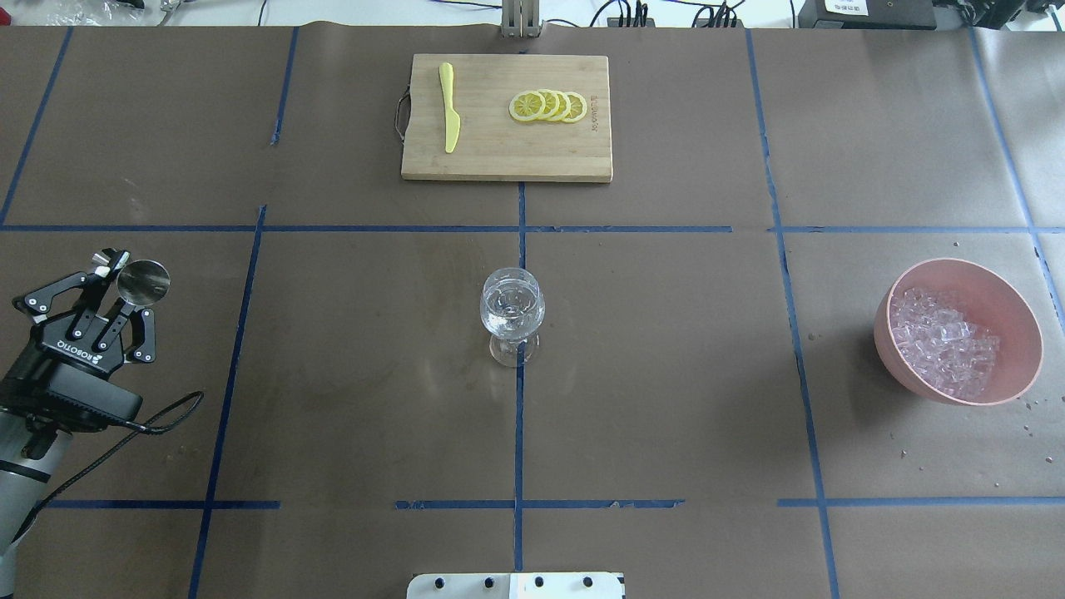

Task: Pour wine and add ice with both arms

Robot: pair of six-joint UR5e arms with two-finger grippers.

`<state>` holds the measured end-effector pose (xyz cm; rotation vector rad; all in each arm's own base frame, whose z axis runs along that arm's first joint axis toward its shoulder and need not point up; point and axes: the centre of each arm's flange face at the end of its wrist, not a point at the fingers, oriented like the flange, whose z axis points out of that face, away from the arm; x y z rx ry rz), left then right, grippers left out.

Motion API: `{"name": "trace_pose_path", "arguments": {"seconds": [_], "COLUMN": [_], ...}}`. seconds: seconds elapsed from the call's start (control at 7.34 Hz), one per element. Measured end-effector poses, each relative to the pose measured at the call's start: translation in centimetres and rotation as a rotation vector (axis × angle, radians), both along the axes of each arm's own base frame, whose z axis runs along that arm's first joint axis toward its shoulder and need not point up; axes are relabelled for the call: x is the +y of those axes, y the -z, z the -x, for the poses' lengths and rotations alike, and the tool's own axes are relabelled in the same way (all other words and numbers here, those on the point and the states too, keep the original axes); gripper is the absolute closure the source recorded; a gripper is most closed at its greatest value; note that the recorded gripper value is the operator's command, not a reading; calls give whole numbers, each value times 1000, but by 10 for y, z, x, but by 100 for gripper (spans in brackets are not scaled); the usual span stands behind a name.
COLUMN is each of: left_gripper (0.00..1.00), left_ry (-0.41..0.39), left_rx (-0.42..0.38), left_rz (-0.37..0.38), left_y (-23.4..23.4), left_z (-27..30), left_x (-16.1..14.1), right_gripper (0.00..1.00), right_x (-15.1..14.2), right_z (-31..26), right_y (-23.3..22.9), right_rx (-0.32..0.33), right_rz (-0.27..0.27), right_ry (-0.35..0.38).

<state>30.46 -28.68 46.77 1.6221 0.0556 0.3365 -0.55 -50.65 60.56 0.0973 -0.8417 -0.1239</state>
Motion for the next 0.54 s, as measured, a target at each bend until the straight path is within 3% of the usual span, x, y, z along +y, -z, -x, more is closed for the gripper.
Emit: {"name": "trace_pose_path", "arguments": {"seconds": [0.54], "left_gripper": [100], "left_ry": [-60], "left_rx": [470], "left_rz": [101], "left_y": [-6], "left_z": [8], "left_x": [3], "right_gripper": [0], "right_x": [0], "right_z": [0], "right_y": [5], "right_rx": [-1], "right_rz": [-11], "right_ry": [0]}}
